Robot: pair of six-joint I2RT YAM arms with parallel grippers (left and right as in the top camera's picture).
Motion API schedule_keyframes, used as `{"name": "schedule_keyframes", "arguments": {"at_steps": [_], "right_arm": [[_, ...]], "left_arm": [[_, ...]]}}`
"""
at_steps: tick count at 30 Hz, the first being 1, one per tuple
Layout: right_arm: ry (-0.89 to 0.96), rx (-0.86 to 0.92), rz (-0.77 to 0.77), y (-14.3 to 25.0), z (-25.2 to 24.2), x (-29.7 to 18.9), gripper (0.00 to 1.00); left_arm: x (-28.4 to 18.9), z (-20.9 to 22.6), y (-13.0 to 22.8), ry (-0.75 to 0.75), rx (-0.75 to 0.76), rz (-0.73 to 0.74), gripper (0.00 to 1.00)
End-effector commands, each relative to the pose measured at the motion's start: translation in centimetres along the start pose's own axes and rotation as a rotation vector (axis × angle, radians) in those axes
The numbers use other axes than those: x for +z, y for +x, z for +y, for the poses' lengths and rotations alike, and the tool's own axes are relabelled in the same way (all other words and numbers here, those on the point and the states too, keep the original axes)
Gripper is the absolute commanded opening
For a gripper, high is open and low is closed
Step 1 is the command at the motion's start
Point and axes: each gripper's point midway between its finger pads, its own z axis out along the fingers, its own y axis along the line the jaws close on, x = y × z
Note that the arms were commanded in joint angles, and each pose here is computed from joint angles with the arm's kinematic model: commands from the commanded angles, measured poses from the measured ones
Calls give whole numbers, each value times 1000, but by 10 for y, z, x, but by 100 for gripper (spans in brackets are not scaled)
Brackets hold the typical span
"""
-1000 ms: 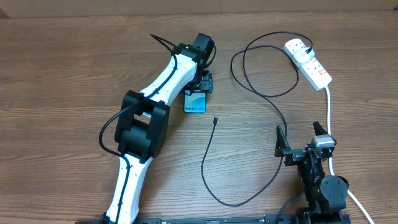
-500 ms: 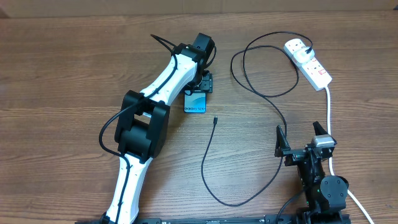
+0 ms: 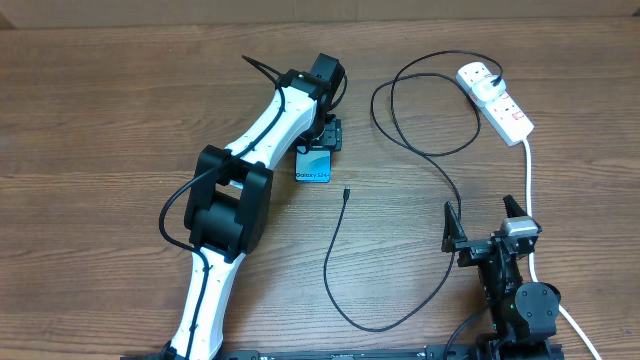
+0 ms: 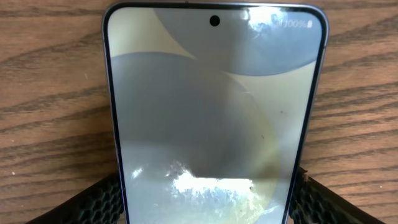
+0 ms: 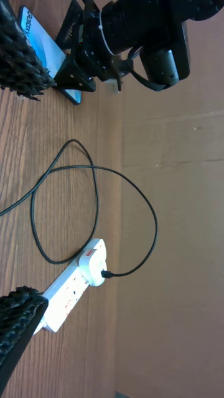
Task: Plug charger to phone and switch on socket
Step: 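Close the left gripper on the phone's top end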
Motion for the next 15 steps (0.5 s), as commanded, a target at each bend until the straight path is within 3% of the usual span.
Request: {"name": "schedule_keyframes", "arguments": {"at_steps": [1, 15], "right_arm": [[7, -1, -5, 1, -2, 0, 100], [8, -1, -5, 1, -2, 0, 100]], "left_arm": [[24, 4, 16, -27, 4, 75, 78], [4, -1, 12, -3, -3, 83, 75]]}}
